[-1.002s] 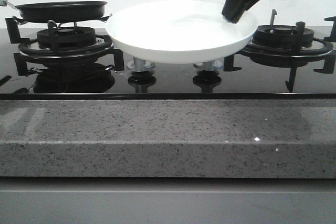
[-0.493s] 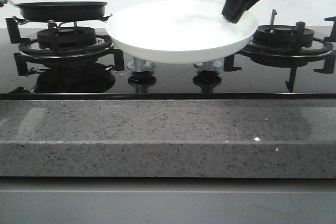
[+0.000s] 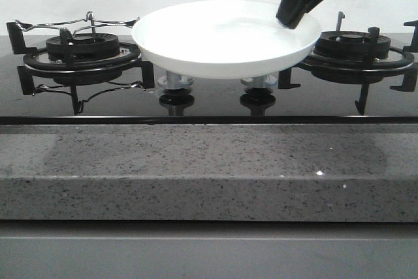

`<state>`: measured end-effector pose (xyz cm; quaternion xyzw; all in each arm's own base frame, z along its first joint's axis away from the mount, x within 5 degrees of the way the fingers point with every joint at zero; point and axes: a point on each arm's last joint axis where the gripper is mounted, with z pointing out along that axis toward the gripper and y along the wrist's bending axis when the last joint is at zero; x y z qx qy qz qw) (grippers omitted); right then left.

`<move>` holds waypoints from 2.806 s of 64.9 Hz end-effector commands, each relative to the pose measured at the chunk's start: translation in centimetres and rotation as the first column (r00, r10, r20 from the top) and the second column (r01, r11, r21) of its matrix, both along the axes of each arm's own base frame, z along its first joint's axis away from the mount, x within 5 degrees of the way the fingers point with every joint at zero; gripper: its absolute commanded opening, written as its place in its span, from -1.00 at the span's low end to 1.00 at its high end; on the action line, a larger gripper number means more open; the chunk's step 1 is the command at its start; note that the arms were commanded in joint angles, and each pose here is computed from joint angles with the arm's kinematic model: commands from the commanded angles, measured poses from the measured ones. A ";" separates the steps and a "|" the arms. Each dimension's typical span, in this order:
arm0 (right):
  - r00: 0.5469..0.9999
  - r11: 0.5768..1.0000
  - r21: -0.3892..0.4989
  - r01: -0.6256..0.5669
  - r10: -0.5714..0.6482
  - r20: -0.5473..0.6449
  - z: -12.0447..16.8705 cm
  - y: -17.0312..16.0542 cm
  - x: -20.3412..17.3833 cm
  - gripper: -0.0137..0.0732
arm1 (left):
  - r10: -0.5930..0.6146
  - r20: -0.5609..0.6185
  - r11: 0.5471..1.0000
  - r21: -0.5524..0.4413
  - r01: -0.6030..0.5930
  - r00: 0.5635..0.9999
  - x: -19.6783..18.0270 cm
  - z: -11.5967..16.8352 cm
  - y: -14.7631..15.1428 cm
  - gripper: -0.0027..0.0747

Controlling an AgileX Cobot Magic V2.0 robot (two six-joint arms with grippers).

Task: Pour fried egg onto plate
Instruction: 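Lift the frying pan with the left gripper over the held plate, then tilt the pan with the left gripper to slide the egg onto the plate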

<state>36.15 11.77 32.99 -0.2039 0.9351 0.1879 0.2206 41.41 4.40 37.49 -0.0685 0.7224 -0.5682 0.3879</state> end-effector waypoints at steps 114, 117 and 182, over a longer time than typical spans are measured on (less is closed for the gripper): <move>0.996 0.998 0.059 0.000 -0.006 0.092 3.1 0.0 -1.0 -0.84 | -0.373 0.545 0.505 0.798 -0.328 0.751 -15.3 14.3 -22.9 -0.98; 0.996 0.998 0.059 0.000 -0.006 0.092 3.1 0.0 -1.0 -0.84 | -0.372 0.543 0.512 0.797 -0.321 0.753 -15.5 14.3 -23.2 -0.98; 0.996 0.998 0.059 0.000 -0.006 0.092 3.1 0.0 -1.0 -0.84 | 0.047 0.503 0.682 0.615 -0.396 0.863 -14.1 16.0 -18.0 -0.98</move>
